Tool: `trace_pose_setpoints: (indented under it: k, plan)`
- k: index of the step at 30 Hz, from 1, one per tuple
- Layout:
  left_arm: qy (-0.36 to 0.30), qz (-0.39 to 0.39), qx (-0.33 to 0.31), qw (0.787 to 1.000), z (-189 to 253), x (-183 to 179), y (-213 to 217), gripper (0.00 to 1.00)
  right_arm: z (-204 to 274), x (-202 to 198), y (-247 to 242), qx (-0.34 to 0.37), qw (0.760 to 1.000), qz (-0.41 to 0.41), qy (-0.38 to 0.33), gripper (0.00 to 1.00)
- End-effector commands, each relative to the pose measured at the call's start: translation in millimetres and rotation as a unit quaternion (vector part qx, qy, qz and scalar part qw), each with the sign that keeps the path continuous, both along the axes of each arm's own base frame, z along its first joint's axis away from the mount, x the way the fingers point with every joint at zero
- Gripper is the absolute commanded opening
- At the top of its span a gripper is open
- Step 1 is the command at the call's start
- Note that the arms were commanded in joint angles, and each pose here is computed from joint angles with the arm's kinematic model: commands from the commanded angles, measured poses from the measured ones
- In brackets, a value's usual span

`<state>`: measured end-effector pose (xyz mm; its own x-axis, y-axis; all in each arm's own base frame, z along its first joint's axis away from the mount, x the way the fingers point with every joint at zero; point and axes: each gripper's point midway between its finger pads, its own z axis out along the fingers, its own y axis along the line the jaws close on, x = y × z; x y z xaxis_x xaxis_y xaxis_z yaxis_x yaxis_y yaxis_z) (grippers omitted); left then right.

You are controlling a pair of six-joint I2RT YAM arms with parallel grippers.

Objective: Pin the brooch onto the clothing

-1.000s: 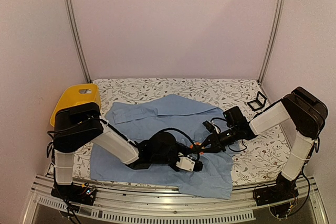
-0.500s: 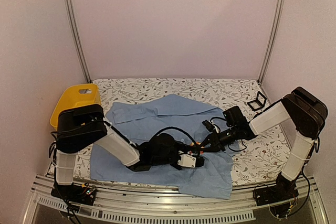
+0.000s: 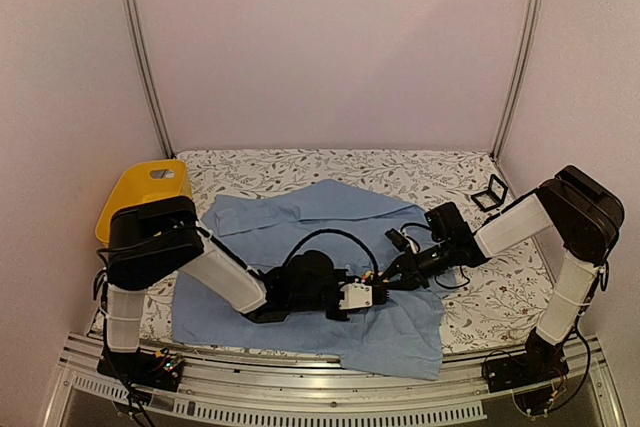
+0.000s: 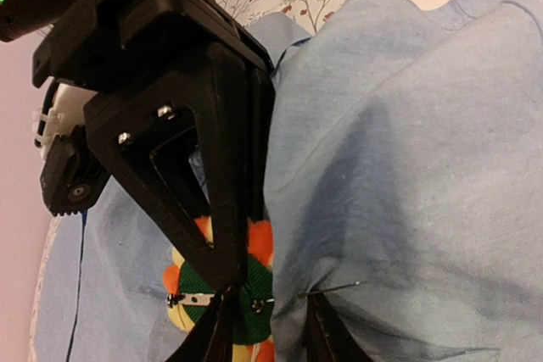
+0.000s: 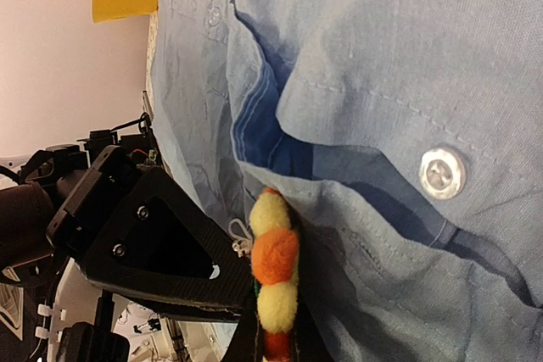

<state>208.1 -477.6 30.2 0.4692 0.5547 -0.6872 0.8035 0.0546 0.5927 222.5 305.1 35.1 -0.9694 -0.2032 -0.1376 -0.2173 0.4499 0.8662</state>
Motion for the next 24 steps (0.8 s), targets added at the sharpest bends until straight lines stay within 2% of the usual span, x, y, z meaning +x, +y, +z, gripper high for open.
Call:
trace_pose_setpoints:
  k: [1, 10, 15, 24]
  plan:
    - [0.045, 0.002, -0.041, 0.998, 22, 5, -10, 0.26, 7, -7, 3, 0.012, 1.000, 0.014, -0.004, 0.00]
    - [0.037, 0.008, -0.044, 0.998, 26, 7, -2, 0.23, 6, -8, 3, 0.012, 1.000, 0.015, -0.002, 0.00]
    - [0.013, 0.020, -0.029, 0.999, 19, 15, 0, 0.13, 6, -8, 4, 0.013, 1.000, 0.016, -0.001, 0.00]
    - [0.032, 0.004, -0.027, 0.999, 21, 9, -1, 0.00, 5, -6, 5, 0.011, 1.000, 0.017, -0.001, 0.00]
